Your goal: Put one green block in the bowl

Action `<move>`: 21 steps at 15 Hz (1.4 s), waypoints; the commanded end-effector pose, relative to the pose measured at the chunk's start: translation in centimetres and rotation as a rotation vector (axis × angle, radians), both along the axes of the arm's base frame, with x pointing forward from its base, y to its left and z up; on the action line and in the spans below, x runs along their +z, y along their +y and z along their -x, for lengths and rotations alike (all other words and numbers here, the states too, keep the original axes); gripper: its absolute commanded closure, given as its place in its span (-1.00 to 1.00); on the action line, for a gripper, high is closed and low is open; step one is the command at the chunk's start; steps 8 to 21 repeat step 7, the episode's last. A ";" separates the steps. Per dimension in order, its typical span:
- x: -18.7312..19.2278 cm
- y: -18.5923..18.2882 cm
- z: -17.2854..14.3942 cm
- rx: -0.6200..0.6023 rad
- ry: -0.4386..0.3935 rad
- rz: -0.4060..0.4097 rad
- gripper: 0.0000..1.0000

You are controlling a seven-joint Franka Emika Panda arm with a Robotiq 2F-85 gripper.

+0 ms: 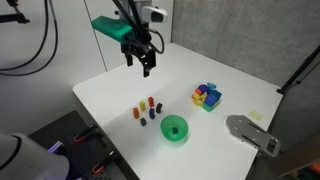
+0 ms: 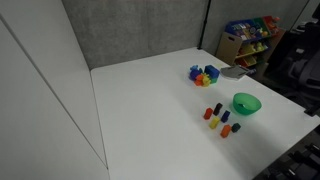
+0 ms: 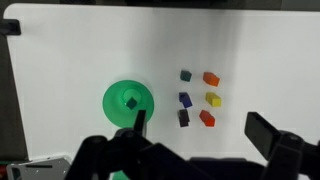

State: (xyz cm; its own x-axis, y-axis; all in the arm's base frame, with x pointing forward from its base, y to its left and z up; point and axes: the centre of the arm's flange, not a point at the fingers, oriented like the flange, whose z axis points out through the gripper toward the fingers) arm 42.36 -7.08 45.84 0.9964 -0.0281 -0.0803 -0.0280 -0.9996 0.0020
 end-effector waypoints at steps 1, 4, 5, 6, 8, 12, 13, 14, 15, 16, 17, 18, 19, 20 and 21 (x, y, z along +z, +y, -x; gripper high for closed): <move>2.3 0.8 1.5 0.031 -0.066 0.004 -1.00; 2.5 0.7 0.8 0.014 -0.059 0.006 -1.00; 2.6 0.8 1.0 0.016 -0.062 0.006 -1.00; 2.6 0.9 1.0 0.018 -0.062 0.006 -1.00; 2.5 0.9 1.1 0.019 -0.061 0.005 -1.00; 2.5 0.9 1.1 0.019 -0.061 0.005 -1.00; 2.5 0.9 1.1 0.019 -0.061 0.005 -1.00; 2.5 0.9 1.1 0.019 -0.061 0.005 -1.00; 2.5 0.9 1.1 0.019 -0.061 0.005 -1.00; 2.5 0.9 1.1 0.019 -0.061 0.005 -1.00; 2.5 0.9 1.1 0.019 -0.061 0.005 -1.00; 2.5 0.9 1.1 0.019 -0.061 0.005 -1.00; 2.5 0.9 1.1 0.019 -0.061 0.005 -1.00; 2.5 0.9 1.1 0.019 -0.061 0.005 -1.00; 2.5 0.9 1.1 0.019 -0.061 0.005 -1.00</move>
